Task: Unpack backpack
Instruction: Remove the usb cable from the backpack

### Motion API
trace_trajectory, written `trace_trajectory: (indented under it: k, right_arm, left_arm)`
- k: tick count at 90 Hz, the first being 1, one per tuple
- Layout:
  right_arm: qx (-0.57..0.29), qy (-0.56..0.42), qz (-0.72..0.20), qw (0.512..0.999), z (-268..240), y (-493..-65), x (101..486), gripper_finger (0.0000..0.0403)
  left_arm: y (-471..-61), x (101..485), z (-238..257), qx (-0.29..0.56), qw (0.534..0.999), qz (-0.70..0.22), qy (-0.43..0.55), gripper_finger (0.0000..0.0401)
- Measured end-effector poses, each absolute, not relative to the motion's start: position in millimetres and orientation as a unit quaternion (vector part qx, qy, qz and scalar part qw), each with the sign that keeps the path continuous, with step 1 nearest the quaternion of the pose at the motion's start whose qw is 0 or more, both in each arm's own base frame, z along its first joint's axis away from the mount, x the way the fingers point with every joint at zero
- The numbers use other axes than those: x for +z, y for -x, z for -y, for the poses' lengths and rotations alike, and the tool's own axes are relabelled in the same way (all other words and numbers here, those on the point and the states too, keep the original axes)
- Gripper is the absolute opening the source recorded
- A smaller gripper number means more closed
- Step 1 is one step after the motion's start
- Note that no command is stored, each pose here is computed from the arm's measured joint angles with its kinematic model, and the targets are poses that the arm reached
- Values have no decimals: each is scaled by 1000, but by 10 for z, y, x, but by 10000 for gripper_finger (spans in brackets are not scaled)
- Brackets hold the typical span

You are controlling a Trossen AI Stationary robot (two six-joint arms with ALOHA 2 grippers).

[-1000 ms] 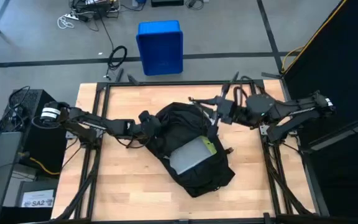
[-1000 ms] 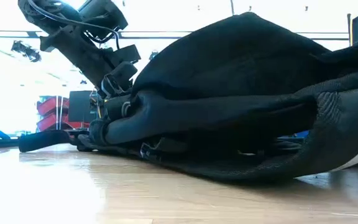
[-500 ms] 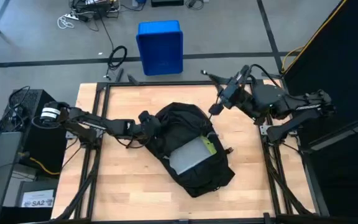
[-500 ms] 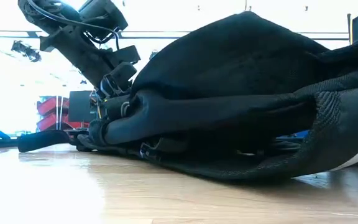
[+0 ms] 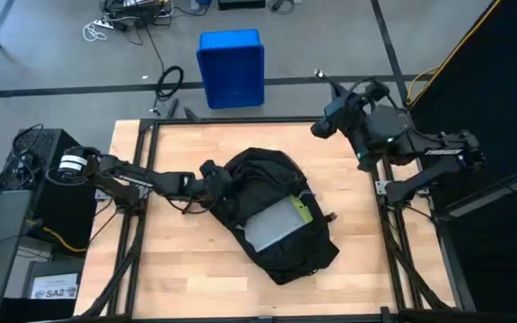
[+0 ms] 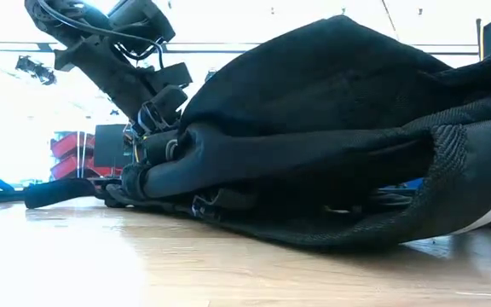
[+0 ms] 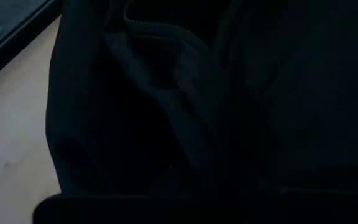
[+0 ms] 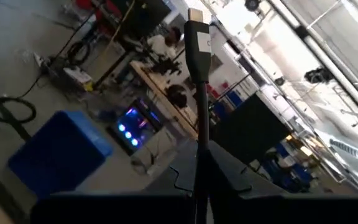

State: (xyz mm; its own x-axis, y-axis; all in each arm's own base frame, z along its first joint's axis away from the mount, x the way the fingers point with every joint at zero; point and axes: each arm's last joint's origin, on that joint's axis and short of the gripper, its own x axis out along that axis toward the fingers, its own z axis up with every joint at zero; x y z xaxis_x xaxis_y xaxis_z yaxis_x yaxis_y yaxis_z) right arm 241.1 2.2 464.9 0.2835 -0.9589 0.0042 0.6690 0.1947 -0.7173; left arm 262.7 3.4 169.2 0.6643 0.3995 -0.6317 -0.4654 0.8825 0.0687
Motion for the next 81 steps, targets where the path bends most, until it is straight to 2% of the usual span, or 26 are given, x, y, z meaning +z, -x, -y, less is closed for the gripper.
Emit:
trace_trajectory:
  k: [7, 13, 20, 25, 38, 55, 70, 81]
  right_arm:
    - [-529, 319, -251, 745, -30, -2455, 4407, 0]
    - [-483, 301, -264, 779, -25, -2474, 4166, 0]
    - [-418, 220, -289, 833, 25, -2458, 3913, 0]
    - [-389, 162, -321, 848, 68, -2438, 3713, 0]
    - [-383, 109, -399, 826, 67, -2348, 3182, 0]
    - [-313, 5, -480, 820, -17, -2259, 2623, 0]
    - [-295, -68, -540, 785, -142, -2100, 2317, 0]
    - [-334, -123, -572, 739, -193, -1952, 2196, 0]
  left_arm:
    - [-2627, 1690, -34, 238, 911, -334, 49, 1]
    - [-2627, 1690, -34, 237, 911, -334, 49, 1]
    - [-2627, 1690, -33, 237, 911, -334, 49, 1]
    - [-2627, 1690, -33, 237, 911, -334, 49, 1]
    - [-2626, 1689, -31, 237, 911, -334, 49, 1]
    - [-2625, 1688, -31, 238, 911, -334, 51, 1]
    - [-2625, 1688, -30, 240, 910, -333, 57, 1]
    - [-2624, 1687, -30, 236, 911, -336, 47, 1]
